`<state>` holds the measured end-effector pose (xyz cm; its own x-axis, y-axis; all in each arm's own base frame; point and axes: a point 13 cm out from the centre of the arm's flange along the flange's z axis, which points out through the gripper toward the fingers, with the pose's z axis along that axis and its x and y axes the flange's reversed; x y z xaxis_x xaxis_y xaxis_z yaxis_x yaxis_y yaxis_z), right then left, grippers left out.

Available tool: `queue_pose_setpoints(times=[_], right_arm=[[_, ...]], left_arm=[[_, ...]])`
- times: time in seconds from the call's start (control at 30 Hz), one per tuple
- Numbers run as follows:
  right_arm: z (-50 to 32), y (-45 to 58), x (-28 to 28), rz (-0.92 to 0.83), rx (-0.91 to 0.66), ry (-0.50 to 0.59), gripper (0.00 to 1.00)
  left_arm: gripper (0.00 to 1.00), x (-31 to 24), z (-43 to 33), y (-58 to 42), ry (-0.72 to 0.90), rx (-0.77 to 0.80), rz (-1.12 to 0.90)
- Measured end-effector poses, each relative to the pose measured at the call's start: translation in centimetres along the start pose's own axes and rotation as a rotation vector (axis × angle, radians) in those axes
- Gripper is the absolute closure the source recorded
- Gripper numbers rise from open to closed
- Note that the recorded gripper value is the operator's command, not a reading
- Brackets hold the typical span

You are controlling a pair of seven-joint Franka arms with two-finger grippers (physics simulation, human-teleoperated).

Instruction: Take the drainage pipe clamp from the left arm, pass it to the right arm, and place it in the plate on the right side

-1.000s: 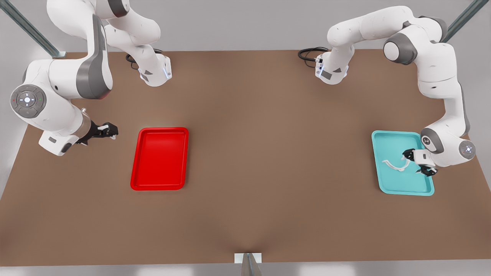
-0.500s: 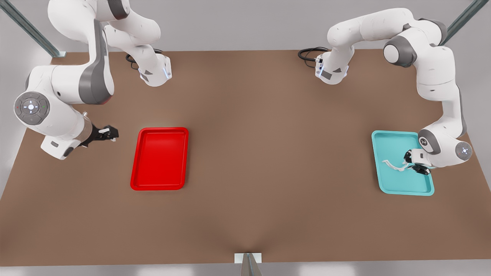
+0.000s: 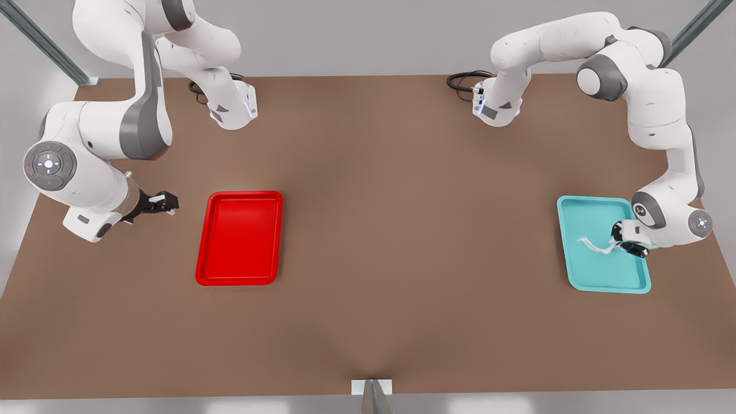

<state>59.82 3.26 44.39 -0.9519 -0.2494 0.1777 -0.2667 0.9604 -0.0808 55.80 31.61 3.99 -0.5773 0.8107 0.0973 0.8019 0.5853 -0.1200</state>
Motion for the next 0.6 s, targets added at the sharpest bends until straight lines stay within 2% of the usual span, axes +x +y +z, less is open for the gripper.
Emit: queue_pose_setpoints(times=[0.27,0.33,0.43,0.6], right_arm=[[0.0,-0.1,-0.1,0.0,0.001,-0.002,0.0],[0.0,-0.1,-0.1,0.0,0.002,-0.002,0.0],[0.2,-0.1,-0.2,0.0,0.001,0.001,0.0],[0.3,0.0,-0.2,-0.001,0.001,0.002,0.0]], left_arm=[[0.79,-0.6,-0.4,-0.7,0.008,0.029,-0.015],[0.79,-2.9,-3.4,-0.6,0.004,-0.002,0.006],[0.79,-11.6,-13.0,-2.3,-0.021,-0.09,0.081],[0.79,-31.9,-20.2,-12.0,-0.072,-0.1,0.199]])
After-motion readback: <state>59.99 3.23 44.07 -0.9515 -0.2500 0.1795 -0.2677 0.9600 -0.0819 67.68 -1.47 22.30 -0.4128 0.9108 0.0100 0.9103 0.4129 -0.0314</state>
